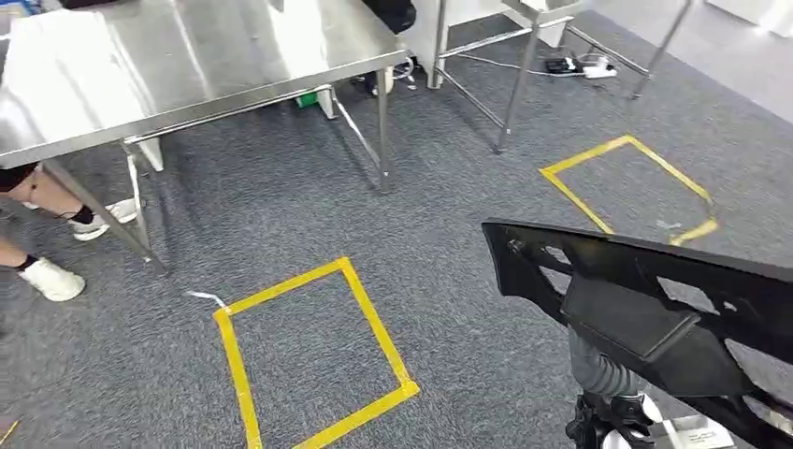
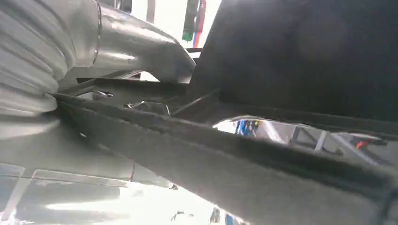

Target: Take the parts from the cabinet and place them on the table.

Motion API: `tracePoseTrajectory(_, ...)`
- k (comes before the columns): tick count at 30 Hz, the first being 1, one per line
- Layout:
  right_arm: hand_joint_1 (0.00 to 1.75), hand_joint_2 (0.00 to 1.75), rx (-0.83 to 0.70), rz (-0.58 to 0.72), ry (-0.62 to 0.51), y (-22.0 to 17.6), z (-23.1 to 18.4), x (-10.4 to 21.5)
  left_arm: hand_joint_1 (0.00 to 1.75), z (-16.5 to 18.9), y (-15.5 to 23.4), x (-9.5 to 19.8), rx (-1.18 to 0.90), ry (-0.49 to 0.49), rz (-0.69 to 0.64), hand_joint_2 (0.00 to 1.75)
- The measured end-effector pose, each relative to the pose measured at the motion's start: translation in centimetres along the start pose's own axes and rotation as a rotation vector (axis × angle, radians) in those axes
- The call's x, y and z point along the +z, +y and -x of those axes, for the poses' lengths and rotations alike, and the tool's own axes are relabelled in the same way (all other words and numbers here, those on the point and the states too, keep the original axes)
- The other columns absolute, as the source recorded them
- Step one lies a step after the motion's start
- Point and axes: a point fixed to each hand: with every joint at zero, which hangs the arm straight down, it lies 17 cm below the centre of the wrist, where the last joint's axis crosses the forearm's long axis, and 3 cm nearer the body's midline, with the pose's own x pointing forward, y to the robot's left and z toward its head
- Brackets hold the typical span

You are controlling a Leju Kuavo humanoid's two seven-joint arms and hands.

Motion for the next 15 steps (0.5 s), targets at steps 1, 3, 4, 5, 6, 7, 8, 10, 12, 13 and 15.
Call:
tracePoseTrajectory(1, 1.75, 1.75, -0.001, 0.001, 0.000, 0.0, 0.0, 0.0, 0.00, -0.1, 0.1, 0.0, 0.000, -0.003, 0.000, 1.75)
tracePoseTrajectory(3, 1.75, 1.75, -0.001, 0.001, 0.001, 0.0, 0.0, 0.0, 0.00, 0.0, 0.1, 0.0, -0.001, -0.005, -0.001, 1.75)
tracePoseTrajectory(4, 1.75, 1.75, 0.000, 0.001, -0.003, 0.0, 0.0, -0.1, 0.00, -0.1, 0.2, -0.1, -0.001, -0.006, -0.003, 1.75)
tracePoseTrajectory(5, 1.75, 1.75, -0.002, 0.003, -0.006, 0.0, -0.1, -0.2, 0.00, -0.1, 0.3, -0.1, -0.001, -0.007, -0.005, 1.75)
tracePoseTrajectory(6, 1.75, 1.75, -0.003, 0.006, -0.007, 0.0, -0.1, -0.3, 0.00, -0.1, 0.4, -0.1, -0.002, -0.006, -0.006, 1.75)
tracePoseTrajectory(7, 1.75, 1.75, -0.005, 0.009, -0.006, 0.0, -0.1, -0.3, 0.00, -0.2, 0.4, -0.1, -0.001, -0.010, -0.006, 1.75)
tracePoseTrajectory(8, 1.75, 1.75, -0.004, 0.009, -0.005, -0.1, -0.1, -0.2, 0.00, -0.5, 0.4, -0.1, 0.000, -0.017, -0.005, 1.75)
tracePoseTrajectory(10, 1.75, 1.75, -0.002, 0.010, -0.004, -0.1, 0.0, -0.2, 0.00, -1.3, 0.3, -0.2, 0.002, -0.030, -0.003, 1.75)
tracePoseTrajectory(12, 1.75, 1.75, -0.001, 0.010, -0.003, -0.1, 0.0, -0.2, 0.00, -1.3, 0.3, -0.2, 0.000, -0.030, -0.003, 1.75)
tracePoseTrajectory(13, 1.75, 1.75, -0.001, 0.010, -0.003, -0.1, 0.0, -0.2, 0.00, -1.1, 0.4, -0.2, -0.003, -0.024, -0.005, 1.75)
tracePoseTrajectory(15, 1.75, 1.75, -0.001, 0.012, -0.003, -0.2, 0.0, -0.2, 0.00, -0.6, 0.8, -0.2, -0.014, -0.016, -0.013, 1.75)
